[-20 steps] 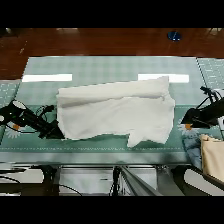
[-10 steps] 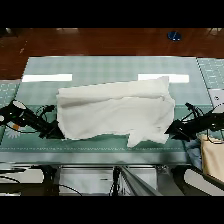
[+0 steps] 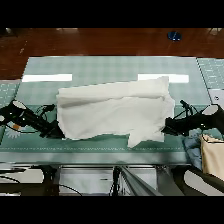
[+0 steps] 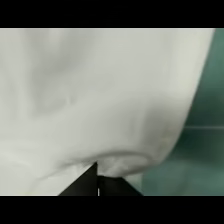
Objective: Fold the shirts.
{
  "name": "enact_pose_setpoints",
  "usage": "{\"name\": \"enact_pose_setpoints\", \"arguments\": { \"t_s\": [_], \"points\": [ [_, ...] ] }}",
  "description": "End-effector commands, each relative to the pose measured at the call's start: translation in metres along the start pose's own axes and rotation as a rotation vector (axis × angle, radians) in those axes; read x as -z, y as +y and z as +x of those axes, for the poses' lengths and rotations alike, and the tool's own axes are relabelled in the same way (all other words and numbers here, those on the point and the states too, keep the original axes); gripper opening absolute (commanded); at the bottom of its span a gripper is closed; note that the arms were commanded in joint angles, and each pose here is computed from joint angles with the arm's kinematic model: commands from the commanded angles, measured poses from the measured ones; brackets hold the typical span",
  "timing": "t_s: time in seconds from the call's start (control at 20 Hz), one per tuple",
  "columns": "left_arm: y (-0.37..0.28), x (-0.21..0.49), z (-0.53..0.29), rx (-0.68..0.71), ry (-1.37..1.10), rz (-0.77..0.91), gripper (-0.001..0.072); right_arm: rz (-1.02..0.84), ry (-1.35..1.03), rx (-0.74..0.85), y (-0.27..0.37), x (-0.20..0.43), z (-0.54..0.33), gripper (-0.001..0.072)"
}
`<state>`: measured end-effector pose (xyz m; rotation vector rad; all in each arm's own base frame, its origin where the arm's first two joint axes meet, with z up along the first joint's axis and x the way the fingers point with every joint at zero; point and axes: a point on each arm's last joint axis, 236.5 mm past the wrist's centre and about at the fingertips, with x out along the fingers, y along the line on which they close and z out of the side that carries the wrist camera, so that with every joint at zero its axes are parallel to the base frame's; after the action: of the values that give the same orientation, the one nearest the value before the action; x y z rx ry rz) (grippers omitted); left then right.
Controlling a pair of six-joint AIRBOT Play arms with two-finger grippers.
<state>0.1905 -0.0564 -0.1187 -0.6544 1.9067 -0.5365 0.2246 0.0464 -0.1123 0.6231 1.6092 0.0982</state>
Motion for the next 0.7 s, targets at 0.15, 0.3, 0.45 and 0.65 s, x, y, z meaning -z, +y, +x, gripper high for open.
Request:
{"name": "enact_pose_setpoints", "arguments": {
  "t_s": [0.15,0.3,0.45,0.65],
  "points": [
    [-0.055,-0.013,-0.037,0.104,-0.12,0.122,0.0021,-0.258,-0.369,0.003,0.048,-0.042,-0.094,0.0024],
    [-0.106,-0.048,-0.091,0.132,-0.413,0.236,0.0021,-0.253,-0.628,-0.022,0.074,-0.084,-0.153,0.0023],
    [-0.124,-0.077,-0.135,0.095,-0.606,0.259,0.0021,-0.203,-0.7,-0.087,0.087,-0.117,-0.162,0.0023],
    [-0.119,-0.109,-0.163,0.043,-0.736,0.255,0.0021,-0.157,-0.775,-0.158,0.097,-0.17,-0.166,0.0023]
  ]
}}
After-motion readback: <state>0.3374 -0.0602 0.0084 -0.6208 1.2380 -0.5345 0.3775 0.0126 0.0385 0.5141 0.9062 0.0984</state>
